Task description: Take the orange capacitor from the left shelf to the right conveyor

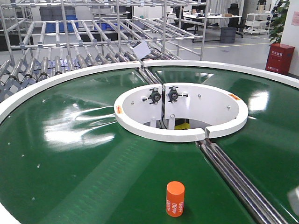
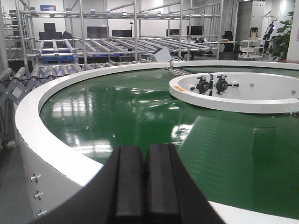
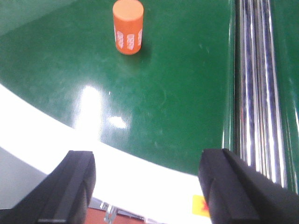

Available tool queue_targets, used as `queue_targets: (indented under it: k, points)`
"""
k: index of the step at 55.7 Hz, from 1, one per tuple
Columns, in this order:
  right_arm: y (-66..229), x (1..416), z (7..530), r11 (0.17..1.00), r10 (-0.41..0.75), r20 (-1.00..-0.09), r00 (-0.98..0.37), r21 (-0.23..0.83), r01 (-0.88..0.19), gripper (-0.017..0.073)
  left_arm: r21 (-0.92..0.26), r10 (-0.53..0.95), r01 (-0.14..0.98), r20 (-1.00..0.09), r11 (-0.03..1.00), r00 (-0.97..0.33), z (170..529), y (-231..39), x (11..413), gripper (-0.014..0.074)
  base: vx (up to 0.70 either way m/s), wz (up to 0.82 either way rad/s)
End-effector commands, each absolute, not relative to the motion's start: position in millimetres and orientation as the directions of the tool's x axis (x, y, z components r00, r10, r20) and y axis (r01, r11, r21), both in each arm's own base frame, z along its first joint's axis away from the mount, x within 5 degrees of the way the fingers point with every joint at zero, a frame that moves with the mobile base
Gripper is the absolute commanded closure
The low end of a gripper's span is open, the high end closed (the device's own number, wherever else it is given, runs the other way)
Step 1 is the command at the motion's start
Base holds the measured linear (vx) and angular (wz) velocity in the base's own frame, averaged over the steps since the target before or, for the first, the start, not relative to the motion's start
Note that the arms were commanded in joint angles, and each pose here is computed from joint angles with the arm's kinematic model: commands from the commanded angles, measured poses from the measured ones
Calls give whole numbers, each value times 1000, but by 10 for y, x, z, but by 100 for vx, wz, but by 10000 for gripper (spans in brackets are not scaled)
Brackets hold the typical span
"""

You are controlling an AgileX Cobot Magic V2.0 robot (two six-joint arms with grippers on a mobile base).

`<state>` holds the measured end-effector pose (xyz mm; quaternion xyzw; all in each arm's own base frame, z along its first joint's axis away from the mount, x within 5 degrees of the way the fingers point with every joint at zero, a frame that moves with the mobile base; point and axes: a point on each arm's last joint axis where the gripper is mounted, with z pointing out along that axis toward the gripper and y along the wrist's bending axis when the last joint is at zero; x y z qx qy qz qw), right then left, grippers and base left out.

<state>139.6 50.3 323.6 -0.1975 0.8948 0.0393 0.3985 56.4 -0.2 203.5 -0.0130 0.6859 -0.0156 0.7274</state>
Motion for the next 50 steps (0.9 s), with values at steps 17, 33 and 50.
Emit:
queue_targets:
  k: [17, 33, 50]
  points:
    - [317, 922, 3429, 916, -291, -860, -419, -125, -380, 335, -49, -49, 7, -992, 999, 120, 2006, 1, 563, 600, 0, 0]
    - [299, 871, 3418, 919, -285, -852, -438, -112, -379, 573, -49, -49, 7, -992, 999, 120, 2006, 1, 563, 600, 0, 0]
    - [297, 873, 3419, 918, -289, -853, -435, -118, -378, 571, -49, -49, 7, -992, 999, 120, 2006, 1, 563, 600, 0, 0]
